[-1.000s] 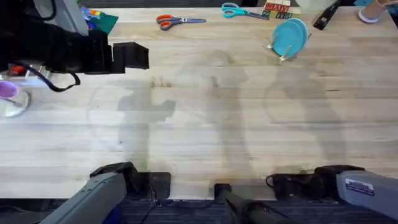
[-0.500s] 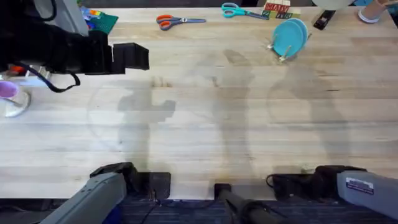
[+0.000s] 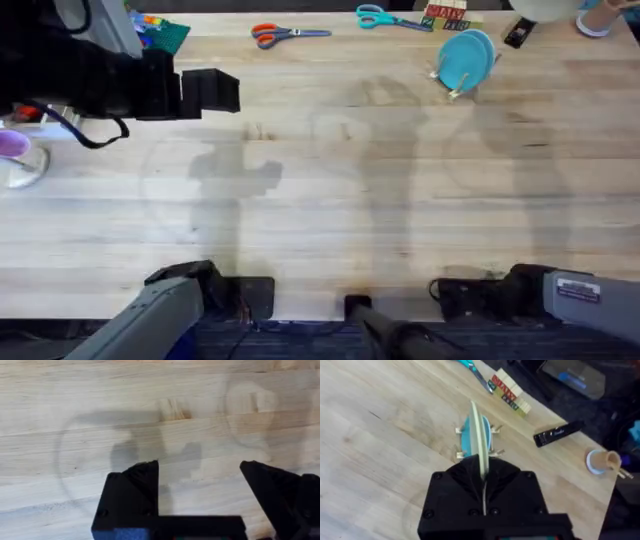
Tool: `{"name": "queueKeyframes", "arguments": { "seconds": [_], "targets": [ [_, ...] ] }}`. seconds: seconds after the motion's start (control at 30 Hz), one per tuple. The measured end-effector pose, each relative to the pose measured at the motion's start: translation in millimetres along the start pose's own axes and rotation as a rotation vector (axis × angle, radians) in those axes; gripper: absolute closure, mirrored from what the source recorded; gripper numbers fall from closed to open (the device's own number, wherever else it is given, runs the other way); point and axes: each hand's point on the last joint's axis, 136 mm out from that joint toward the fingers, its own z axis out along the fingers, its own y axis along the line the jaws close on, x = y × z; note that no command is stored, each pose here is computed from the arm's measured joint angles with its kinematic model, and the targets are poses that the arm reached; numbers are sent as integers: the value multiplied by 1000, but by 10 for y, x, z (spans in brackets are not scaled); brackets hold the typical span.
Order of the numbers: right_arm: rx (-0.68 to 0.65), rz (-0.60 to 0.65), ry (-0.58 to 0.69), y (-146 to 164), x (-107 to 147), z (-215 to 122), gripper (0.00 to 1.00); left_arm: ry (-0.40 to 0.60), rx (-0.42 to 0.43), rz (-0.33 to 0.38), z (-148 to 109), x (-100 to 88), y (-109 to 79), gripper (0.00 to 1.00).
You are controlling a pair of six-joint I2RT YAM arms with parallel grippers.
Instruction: Pick up the plates from the table one by one and place each into a slot on the dish rack.
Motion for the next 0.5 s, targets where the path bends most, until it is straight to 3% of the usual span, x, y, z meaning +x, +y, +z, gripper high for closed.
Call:
{"name": "queueKeyframes", "arguments": {
  "seconds": [0.5],
  "targets": [
    [20, 89, 44, -430, 270, 437, 972, 0, 0, 0, 0, 0, 0, 7]
  ]
}}
